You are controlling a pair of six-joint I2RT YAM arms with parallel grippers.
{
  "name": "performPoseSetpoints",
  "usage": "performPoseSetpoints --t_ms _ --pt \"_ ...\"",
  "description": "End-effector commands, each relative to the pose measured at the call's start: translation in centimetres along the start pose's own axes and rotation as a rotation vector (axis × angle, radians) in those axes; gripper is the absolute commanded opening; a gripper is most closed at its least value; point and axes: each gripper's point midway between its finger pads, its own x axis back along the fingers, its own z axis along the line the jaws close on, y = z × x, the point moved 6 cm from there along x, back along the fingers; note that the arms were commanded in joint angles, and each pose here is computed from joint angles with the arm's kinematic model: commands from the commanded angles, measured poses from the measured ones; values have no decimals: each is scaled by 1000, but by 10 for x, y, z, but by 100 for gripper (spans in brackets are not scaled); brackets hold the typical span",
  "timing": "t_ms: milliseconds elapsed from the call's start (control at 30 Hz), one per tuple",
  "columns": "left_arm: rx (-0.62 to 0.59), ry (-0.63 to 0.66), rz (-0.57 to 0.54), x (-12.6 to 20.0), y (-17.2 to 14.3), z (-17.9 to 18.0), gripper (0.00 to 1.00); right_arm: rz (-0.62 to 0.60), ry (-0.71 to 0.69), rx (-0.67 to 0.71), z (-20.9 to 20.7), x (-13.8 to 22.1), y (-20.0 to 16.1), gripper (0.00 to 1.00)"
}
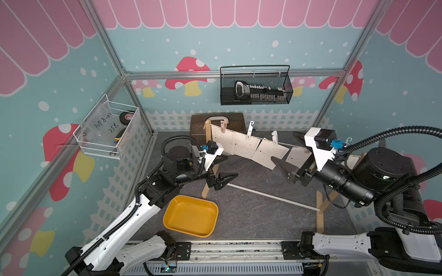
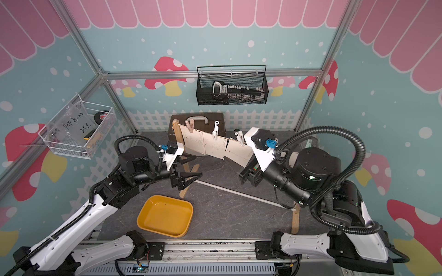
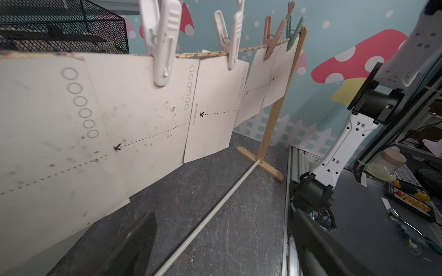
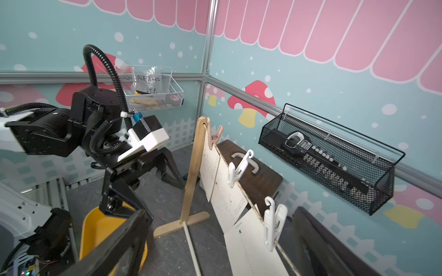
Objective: Remove the postcards from the strings
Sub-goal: Pinch the postcard on the clothesline.
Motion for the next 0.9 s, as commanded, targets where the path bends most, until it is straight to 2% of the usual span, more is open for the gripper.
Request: performPoseSetpoints --t_ms 0,167,333,433,867 --pt "-71 24 23 -17 6 0 90 150 -36 114 -5 2 -13 89" --pt "-88 60 26 -50 11 8 86 193 -97 117 -12 -2 -7 86" --pt "-78 72 -11 -68 20 15 85 264 -126 110 -19 -9 -9 85" --pt "-73 59 -2 -79 21 16 85 315 -128 54 -31 -17 -16 82" --pt "-92 140 -31 -90 25 28 85 378 -47 -46 -47 -52 -28 85"
